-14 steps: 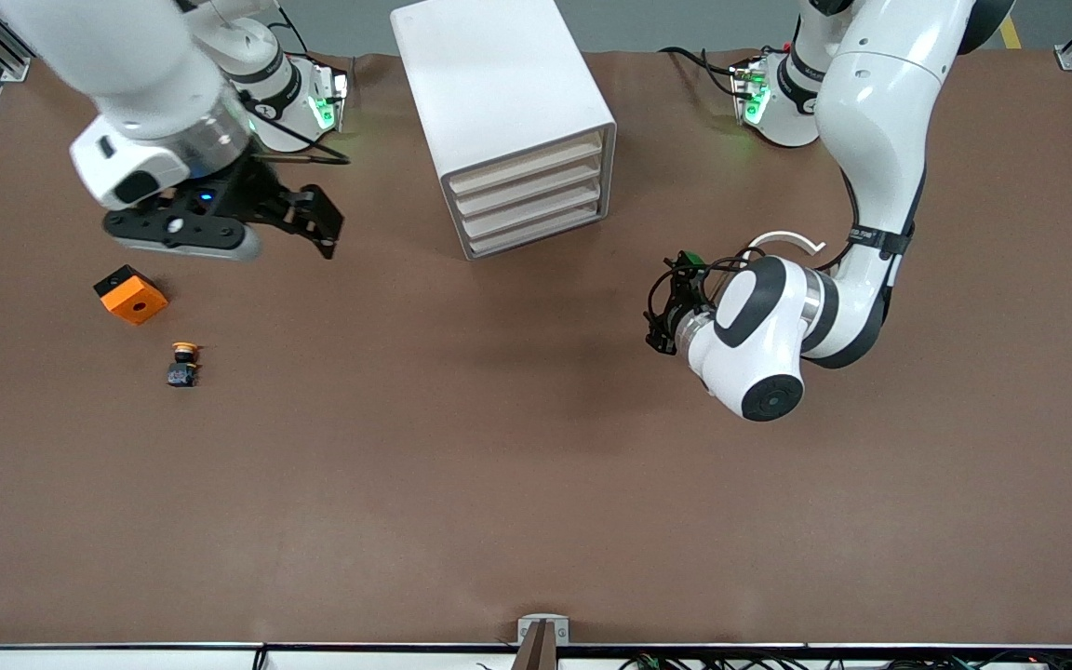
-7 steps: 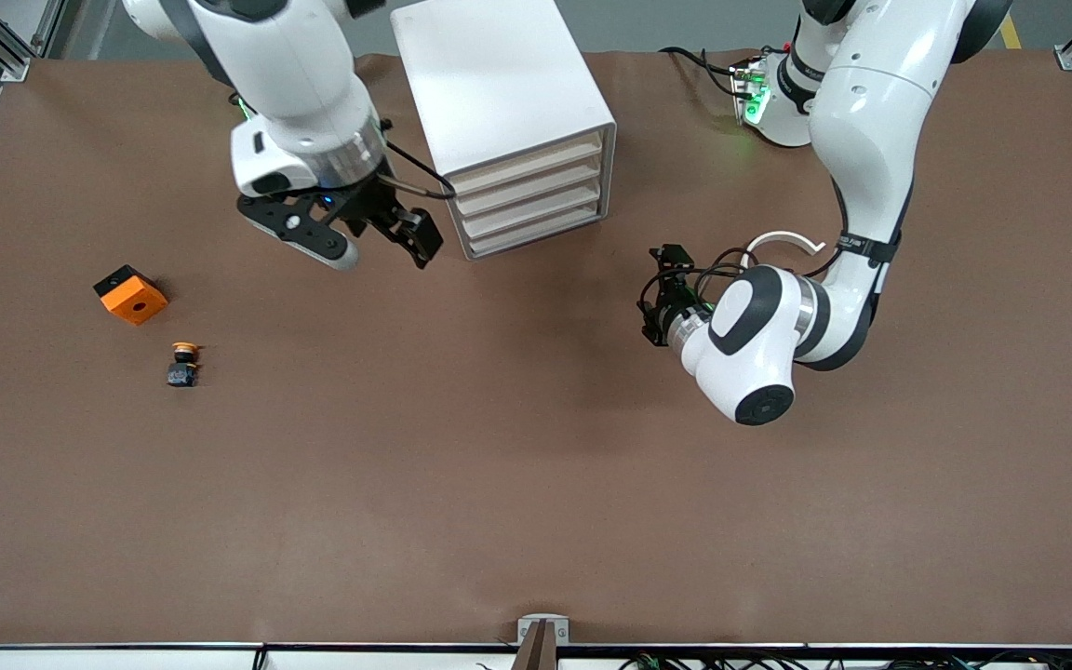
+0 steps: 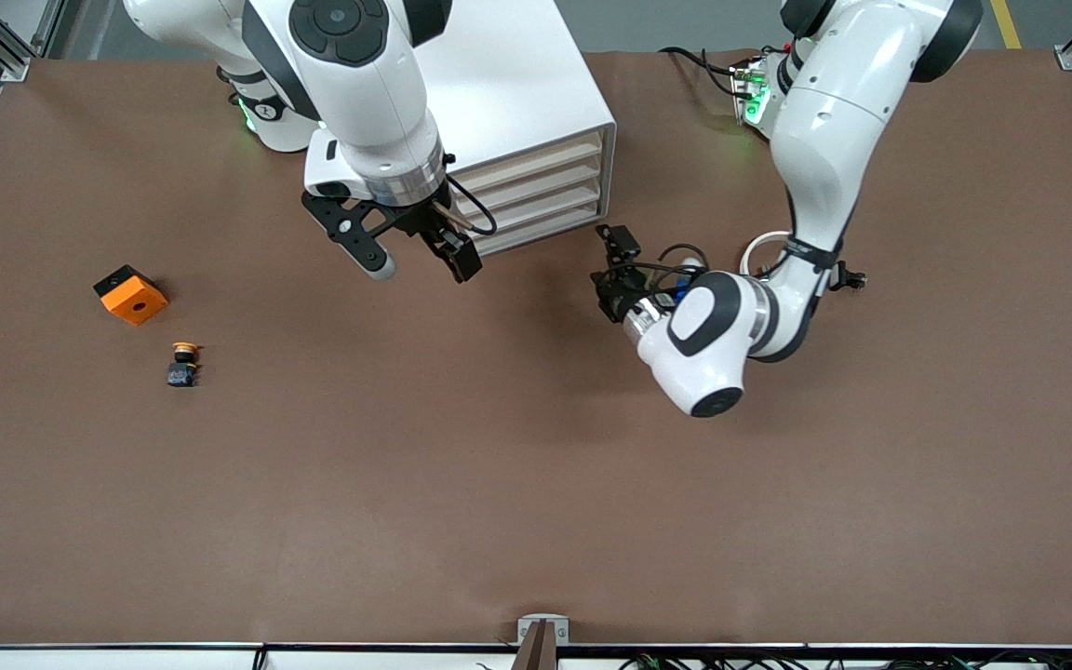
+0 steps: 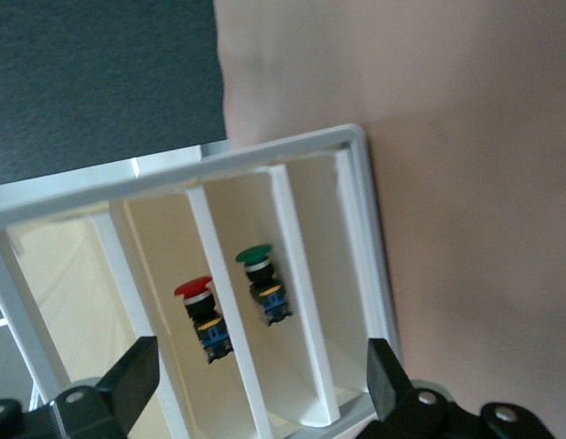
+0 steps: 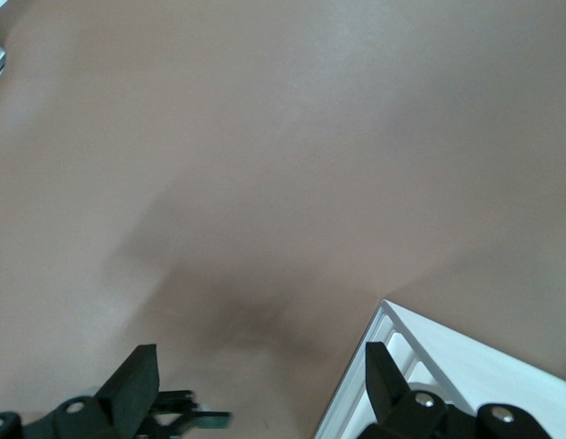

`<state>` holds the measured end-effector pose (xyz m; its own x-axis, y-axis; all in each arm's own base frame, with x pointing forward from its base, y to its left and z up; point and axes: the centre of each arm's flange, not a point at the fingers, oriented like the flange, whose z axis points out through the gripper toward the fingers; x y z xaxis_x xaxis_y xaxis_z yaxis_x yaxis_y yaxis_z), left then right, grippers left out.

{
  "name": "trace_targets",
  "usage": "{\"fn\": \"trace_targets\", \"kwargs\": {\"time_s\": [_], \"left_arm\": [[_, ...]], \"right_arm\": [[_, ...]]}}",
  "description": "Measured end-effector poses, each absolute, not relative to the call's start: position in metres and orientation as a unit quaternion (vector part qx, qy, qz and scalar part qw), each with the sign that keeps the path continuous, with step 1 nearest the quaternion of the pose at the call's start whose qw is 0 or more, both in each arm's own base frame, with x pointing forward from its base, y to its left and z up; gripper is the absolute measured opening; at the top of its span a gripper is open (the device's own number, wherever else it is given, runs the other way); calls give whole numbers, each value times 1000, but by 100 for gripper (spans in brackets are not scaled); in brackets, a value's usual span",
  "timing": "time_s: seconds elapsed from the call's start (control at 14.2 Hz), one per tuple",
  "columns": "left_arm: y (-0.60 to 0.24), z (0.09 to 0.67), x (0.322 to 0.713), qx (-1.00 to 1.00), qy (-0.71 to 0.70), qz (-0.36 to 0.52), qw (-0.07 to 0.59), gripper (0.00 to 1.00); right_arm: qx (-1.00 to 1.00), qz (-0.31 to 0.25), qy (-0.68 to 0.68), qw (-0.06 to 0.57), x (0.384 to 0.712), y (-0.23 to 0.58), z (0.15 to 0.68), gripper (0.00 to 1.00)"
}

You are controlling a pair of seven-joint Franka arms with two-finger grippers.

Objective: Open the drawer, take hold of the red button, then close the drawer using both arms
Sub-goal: 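Grasp the drawer handle with the left gripper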

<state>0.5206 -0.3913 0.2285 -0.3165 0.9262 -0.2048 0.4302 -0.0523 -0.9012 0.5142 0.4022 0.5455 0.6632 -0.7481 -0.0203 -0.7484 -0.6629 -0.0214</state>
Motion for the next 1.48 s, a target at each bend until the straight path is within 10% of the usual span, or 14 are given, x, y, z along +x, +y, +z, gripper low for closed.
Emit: {"fn": "trace_targets", "kwargs": {"time_s": [0.99, 1.27, 1.48], "left_arm": [[-478, 186, 417, -512, -598, 522, 328, 71], [-487, 184, 409, -503, -600, 532, 322, 36], [-492, 183, 404, -506, -598, 530, 323, 33]], "right_arm": [[-889, 46, 455, -4, 496, 437, 512, 100], [-890, 46, 453, -2, 495, 440, 511, 100], [-891, 47, 451, -1, 489, 447, 512, 100]]}}
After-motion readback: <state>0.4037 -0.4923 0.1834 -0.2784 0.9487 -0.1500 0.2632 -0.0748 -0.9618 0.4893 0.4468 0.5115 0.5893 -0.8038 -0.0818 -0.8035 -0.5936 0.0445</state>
